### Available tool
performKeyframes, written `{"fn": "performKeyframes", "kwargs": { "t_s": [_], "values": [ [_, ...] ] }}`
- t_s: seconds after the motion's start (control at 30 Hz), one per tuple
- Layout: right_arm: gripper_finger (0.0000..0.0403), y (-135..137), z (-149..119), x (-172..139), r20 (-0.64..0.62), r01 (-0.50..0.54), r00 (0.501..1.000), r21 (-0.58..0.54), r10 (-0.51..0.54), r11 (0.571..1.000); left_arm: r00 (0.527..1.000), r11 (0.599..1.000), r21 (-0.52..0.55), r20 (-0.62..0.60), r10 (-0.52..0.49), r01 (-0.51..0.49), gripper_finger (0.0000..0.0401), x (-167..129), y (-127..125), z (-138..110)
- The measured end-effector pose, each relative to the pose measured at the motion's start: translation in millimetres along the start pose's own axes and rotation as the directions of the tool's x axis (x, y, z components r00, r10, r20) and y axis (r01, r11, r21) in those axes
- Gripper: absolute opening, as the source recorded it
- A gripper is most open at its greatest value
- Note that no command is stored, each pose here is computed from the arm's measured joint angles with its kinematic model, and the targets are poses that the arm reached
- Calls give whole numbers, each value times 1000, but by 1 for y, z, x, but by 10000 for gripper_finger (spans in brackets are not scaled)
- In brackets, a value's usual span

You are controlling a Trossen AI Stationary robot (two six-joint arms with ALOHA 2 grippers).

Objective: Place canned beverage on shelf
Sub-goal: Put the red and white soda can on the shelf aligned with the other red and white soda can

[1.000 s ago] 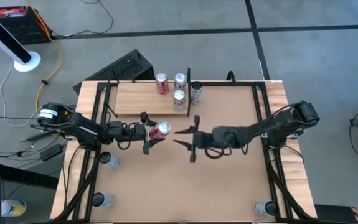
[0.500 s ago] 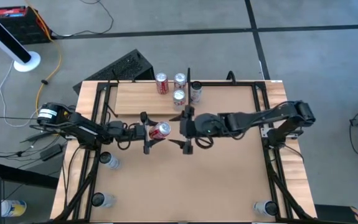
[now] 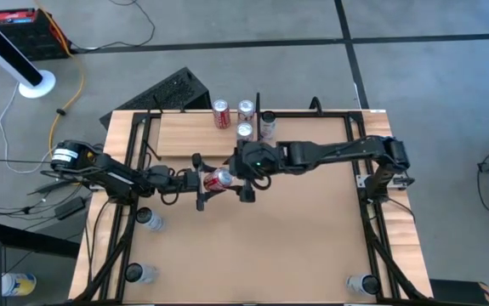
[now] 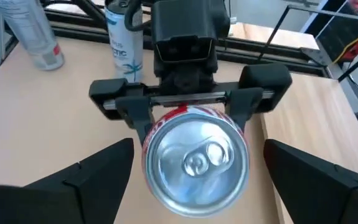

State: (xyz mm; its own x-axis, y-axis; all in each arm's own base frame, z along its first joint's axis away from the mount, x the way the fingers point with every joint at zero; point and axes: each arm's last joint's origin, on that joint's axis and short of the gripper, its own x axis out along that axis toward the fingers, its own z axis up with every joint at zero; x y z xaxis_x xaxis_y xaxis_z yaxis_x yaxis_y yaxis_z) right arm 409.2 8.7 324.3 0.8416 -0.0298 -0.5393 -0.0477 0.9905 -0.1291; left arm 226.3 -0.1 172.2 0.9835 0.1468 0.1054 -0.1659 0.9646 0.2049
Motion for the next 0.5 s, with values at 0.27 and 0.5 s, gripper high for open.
{"fn": "performKeyframes", "kwargs": {
  "t_s": [0.27, 0.5],
  "values": [
    [384, -5, -3, 2, -26, 5, 1000, 22, -5, 1000, 1000, 1000, 1, -13, 3, -3, 279, 0, 0, -1],
    [384, -7, -5, 7, -24, 22, 1000, 166, -18, 986, 991, 989, 79, -39, 129, -126, 279, 0, 3, -2]
  ]
}}
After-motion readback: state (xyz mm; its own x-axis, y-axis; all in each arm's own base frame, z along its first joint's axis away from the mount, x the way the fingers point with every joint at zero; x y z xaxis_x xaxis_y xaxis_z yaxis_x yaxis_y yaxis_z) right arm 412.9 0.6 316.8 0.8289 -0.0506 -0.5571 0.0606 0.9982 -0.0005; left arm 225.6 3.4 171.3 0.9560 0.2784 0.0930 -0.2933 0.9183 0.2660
